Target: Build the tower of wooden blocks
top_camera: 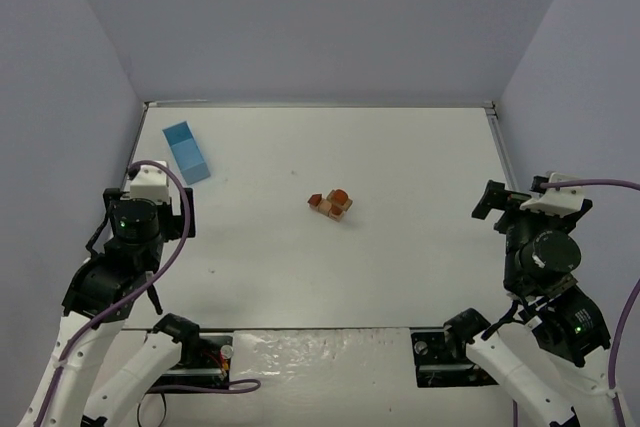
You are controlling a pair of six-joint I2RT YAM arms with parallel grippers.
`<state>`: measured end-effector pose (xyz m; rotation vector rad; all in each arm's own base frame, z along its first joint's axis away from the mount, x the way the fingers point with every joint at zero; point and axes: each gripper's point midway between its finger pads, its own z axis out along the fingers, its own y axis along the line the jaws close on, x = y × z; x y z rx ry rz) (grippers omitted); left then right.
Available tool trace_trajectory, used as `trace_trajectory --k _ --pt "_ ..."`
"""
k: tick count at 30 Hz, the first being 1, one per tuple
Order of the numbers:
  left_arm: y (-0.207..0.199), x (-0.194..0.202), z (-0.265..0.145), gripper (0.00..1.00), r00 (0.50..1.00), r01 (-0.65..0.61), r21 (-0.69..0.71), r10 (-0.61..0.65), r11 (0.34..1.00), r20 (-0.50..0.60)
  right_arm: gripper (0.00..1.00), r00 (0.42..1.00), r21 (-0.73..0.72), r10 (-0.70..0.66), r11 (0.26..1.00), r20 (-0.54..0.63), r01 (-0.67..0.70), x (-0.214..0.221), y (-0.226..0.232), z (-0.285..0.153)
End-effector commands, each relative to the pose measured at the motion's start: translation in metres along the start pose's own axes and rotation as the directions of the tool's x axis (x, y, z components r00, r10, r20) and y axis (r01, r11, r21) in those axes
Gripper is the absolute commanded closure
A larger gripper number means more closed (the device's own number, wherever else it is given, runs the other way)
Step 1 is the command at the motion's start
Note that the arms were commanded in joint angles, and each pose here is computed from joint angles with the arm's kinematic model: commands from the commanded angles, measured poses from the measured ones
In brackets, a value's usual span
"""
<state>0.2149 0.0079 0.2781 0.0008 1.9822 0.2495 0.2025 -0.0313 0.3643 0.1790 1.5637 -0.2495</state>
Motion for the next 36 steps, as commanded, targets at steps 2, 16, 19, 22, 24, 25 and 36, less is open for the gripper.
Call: trace_trajectory --k 2,16,19,22,24,25,36 --pt "0.005 0.0 -0.001 0.03 0.997 0.054 -0.021 -0.053 0.998 0.062 0.0 0.995 0.049 0.077 0.996 0.056 -0.079 -0.012 -0.007 0.001" --pt "0.014 0.018 -0.002 0.03 0.991 0.104 -0.067 -0.098 0.992 0.097 0.0 0.998 -0.018 0.053 0.998 0.037 -0.052 -0.002 0.008 0.004" --pt "0.016 0.018 -0.002 0.03 0.99 0.109 -0.077 -0.101 0.991 0.099 0.0 0.999 -0.024 0.039 0.999 0.036 -0.038 -0.003 0.009 0.005" --pt "0.018 0.019 -0.003 0.03 0.99 0.112 -0.089 -0.103 0.99 0.099 0.0 0.999 -0.03 0.037 0.999 0.039 -0.036 -0.005 0.01 0.005" --pt "0.017 0.019 -0.003 0.03 0.99 0.113 -0.087 -0.104 0.99 0.099 0.0 0.999 -0.033 0.033 0.999 0.039 -0.032 -0.005 0.011 0.006" --pt "0.017 0.019 -0.002 0.03 0.99 0.111 -0.086 -0.103 0.99 0.097 0.0 0.999 -0.037 0.031 0.999 0.04 -0.029 -0.005 0.012 0.006" --pt "0.016 0.019 -0.001 0.03 0.991 0.108 -0.086 -0.1 0.99 0.092 0.0 0.999 -0.045 0.03 0.999 0.043 -0.028 -0.01 0.014 0.008"
